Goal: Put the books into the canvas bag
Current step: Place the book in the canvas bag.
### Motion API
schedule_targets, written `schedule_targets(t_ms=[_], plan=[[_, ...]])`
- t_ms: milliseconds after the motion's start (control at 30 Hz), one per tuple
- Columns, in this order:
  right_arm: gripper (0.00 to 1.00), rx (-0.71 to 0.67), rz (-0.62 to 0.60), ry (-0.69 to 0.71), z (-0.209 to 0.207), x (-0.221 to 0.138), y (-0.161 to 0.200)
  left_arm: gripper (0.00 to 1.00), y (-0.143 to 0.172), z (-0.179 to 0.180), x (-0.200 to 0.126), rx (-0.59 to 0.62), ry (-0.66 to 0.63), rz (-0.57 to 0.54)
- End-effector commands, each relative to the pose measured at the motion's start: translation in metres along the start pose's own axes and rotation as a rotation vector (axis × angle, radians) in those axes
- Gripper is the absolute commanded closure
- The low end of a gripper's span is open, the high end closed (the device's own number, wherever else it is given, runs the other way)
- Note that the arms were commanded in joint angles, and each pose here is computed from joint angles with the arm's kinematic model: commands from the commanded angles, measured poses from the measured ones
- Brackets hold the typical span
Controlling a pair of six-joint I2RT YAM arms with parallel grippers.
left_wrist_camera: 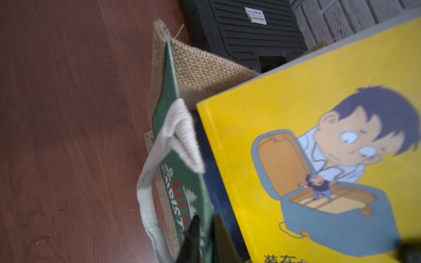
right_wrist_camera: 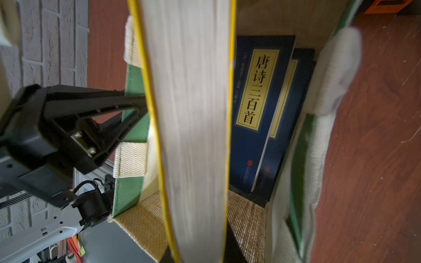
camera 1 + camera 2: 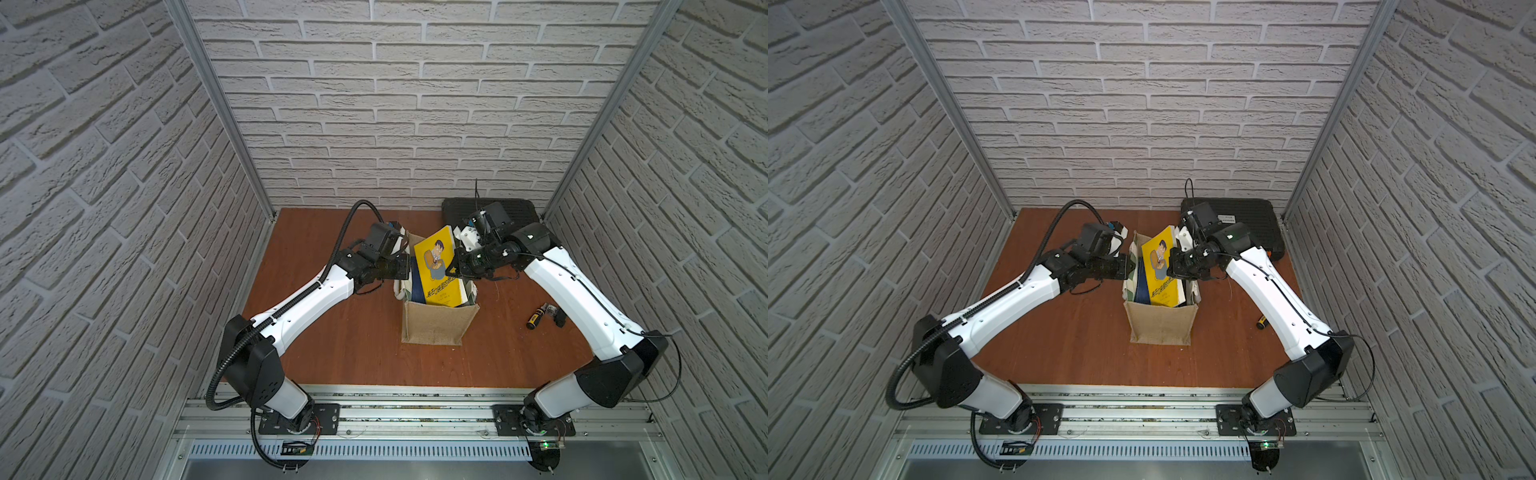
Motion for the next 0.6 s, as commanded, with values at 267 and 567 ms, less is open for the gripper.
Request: schedule_targets(t_ms=[267,567], plan=[[0.95,0.1,-0.045,-0.094,0.005,0.05,-0.019,1.0,0.005,0.016,-0.018,-0.044,-0.031,-0.054],[0.68,0.117,-0.033,-0.005,-0.007,0.065,-0.02,0.98,0.003,0.024,-0.023,-0.075,-0.027,-0.059]])
Point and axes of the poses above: each gripper's point midway between its finger pads, its own x axis out along the fingers, its own z axis along the line the jaws close on, y = z × x, the point moved 9 cm from there along -x, back along the fingers, and after that the axes turned 10 degrees about -x, right-handed, at the moved point
